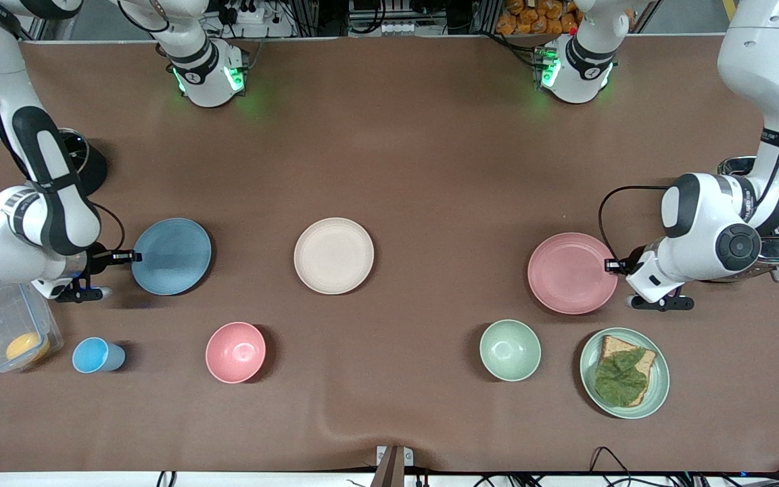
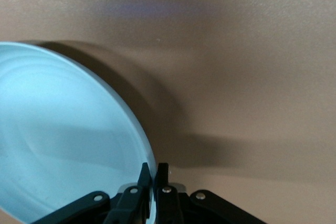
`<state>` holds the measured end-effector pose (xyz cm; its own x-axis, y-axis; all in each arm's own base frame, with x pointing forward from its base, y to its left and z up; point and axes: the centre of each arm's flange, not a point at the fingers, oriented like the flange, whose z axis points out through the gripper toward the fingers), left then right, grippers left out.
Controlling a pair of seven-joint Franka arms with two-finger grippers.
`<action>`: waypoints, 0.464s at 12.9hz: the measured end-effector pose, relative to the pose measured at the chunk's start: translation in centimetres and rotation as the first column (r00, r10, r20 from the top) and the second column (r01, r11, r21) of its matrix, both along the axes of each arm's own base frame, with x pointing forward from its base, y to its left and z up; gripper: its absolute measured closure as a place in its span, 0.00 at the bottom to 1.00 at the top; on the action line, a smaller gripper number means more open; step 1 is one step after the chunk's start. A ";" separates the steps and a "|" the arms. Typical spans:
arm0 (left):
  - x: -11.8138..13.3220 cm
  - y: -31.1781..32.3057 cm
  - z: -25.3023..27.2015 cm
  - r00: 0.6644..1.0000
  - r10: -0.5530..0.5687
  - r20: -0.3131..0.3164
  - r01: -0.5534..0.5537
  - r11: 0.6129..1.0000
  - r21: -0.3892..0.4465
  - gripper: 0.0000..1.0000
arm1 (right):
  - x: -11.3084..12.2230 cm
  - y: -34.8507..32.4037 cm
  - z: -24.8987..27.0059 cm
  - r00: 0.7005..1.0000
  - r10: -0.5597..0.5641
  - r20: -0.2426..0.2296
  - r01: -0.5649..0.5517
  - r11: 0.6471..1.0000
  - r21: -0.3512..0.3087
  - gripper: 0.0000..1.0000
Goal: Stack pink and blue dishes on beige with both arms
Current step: 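Grip the pink plate with the left gripper while the right gripper grips the blue, then carry the pink plate onto the beige plate with the left gripper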
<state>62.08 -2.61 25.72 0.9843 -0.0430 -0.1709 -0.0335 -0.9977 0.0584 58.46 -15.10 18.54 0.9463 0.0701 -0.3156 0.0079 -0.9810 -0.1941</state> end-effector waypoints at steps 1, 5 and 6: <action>0.4 -1.0 1.0 1.000 -0.004 -0.007 0.004 1.000 -0.019 0.94 | 0.3 0.0 0.7 1.000 0.003 -0.015 -0.003 1.000 0.008 0.95; 1.5 -6.9 5.5 0.999 -0.041 -0.002 0.040 0.993 -0.107 0.94 | 2.2 -0.3 4.6 0.999 0.019 -0.048 -0.017 0.999 0.030 0.96; 1.5 -9.0 6.4 0.999 -0.045 0.005 0.045 0.991 -0.127 0.94 | 2.7 -0.4 6.0 0.998 0.033 -0.055 -0.030 0.999 0.040 0.96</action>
<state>63.60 -11.60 32.14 0.9813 -0.1083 -0.1591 -0.0781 -0.9797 0.1847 61.18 -15.47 24.54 0.9246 0.1130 -0.3638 0.0269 -0.9720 -0.2334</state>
